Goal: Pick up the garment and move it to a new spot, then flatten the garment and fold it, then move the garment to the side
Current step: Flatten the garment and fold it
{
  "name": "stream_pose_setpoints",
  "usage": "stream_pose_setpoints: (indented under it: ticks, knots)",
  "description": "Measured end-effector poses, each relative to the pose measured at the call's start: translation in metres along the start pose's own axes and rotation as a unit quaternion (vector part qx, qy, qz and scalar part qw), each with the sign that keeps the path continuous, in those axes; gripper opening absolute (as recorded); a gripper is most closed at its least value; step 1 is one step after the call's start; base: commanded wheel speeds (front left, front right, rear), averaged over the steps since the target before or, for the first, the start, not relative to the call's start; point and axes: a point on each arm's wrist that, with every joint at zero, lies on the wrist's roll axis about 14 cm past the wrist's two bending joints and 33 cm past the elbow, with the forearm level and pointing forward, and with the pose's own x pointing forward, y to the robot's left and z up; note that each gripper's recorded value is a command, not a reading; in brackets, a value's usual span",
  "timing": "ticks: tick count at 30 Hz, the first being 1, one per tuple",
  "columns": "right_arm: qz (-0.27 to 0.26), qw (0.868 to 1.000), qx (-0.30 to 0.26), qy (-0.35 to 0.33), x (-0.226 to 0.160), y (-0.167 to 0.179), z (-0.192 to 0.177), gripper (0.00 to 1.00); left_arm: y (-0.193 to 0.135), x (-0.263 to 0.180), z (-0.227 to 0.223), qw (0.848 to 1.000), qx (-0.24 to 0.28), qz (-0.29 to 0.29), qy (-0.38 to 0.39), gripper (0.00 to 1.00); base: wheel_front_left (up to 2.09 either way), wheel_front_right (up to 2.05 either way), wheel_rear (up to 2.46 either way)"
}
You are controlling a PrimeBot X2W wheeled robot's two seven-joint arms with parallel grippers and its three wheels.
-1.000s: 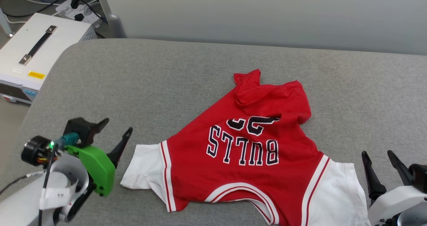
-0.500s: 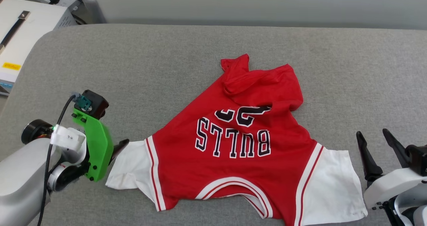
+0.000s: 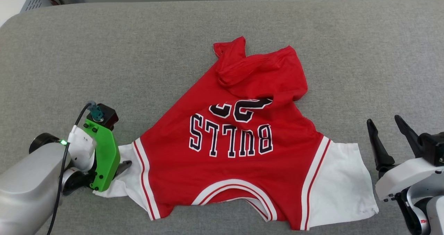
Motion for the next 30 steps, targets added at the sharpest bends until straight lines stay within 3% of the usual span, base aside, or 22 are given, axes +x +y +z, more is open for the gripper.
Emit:
stream_pose_setpoints:
  ticks: [3,4,5,12,19,30]
  knots:
    - [-0.004,1.0,0.0,0.004,0.0,-0.003,-0.004,1.0,0.001,0.007,0.001,1.0,-0.003,-0.004,0.001,1.0,0.0,0.0,0.0]
    - [-0.005,1.0,0.0,0.004,0.0,-0.004,-0.004,1.0,0.001,0.007,0.001,1.0,-0.003,-0.004,-0.001,0.44,0.0,0.0,0.0]
    - [-0.006,1.0,0.001,0.005,0.0,-0.004,-0.005,1.0,0.001,0.008,0.003,1.0,-0.003,-0.003,-0.01,0.0,0.0,0.0,0.0]
    - [-0.005,1.0,0.001,-0.013,-0.005,-0.002,0.005,1.0,0.004,-0.008,0.031,0.992,0.017,0.019,-0.123,0.0,0.0,0.0,0.0]
    - [-0.01,1.0,0.007,-0.024,-0.02,-0.002,0.009,1.0,-0.003,-0.062,0.072,0.959,0.045,0.044,-0.275,0.0,0.0,0.0,0.0]
    - [0.011,0.999,0.019,-0.034,-0.022,0.019,0.012,1.0,-0.03,-0.108,0.036,0.948,0.04,0.068,-0.308,0.0,0.0,0.0,0.0]
